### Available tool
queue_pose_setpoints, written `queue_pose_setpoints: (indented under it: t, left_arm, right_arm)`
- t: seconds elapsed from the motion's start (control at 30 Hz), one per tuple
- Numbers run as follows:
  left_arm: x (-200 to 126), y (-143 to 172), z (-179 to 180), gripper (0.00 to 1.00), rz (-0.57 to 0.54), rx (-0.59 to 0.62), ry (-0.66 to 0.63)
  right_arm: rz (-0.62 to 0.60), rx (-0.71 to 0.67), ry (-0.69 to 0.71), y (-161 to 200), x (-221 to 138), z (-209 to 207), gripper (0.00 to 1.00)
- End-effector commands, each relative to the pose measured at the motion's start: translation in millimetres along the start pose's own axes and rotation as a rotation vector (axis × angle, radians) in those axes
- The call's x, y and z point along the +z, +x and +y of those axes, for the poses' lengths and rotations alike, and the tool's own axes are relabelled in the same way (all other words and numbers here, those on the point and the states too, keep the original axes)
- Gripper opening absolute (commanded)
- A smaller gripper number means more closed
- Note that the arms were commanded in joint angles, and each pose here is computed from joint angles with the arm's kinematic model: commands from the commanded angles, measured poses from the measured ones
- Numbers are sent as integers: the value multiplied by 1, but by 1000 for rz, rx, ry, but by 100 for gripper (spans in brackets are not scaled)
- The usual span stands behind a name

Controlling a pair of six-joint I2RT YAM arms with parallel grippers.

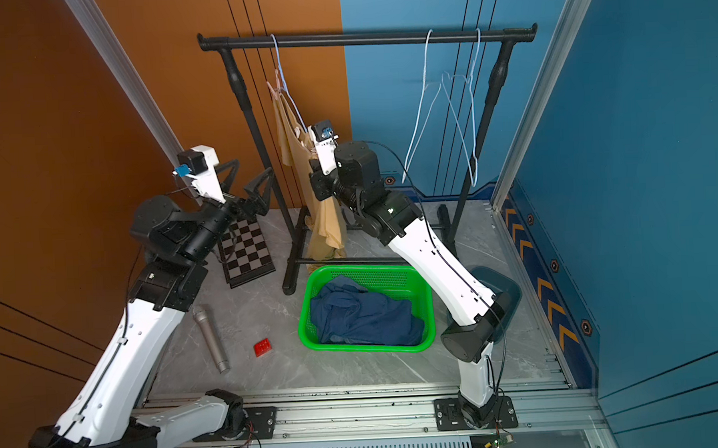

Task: Remove the clothespins securing t-shirts to the hanger
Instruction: Pick up the hanger from the clothes rail.

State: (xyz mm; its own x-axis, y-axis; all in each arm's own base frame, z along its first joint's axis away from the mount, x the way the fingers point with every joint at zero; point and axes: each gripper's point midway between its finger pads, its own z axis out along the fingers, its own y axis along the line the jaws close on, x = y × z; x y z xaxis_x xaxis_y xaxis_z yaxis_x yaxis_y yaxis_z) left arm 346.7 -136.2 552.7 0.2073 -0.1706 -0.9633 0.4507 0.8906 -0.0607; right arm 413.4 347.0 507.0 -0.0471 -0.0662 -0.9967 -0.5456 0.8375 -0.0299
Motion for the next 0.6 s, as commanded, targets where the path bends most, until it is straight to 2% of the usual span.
queue_pose_setpoints:
  t: [0.0, 0.37, 0.47, 0.57]
  left_arm:
    - [2, -38, 4, 90, -105, 0, -11]
    - [23, -67, 4, 90, -183, -15, 8]
    - [27, -72, 3, 90, -192, -16, 17]
    - [29, -73, 3, 89, -195, -17, 20]
  right_arm:
    - [-46, -7, -13, -17, -10, -3, 22]
    - [-78, -34, -14, -27, -15, -8, 8]
    - [-89, -39, -19, -30, -15, -7, 1]
    - [-106, -44, -24, -35, -17, -6, 0]
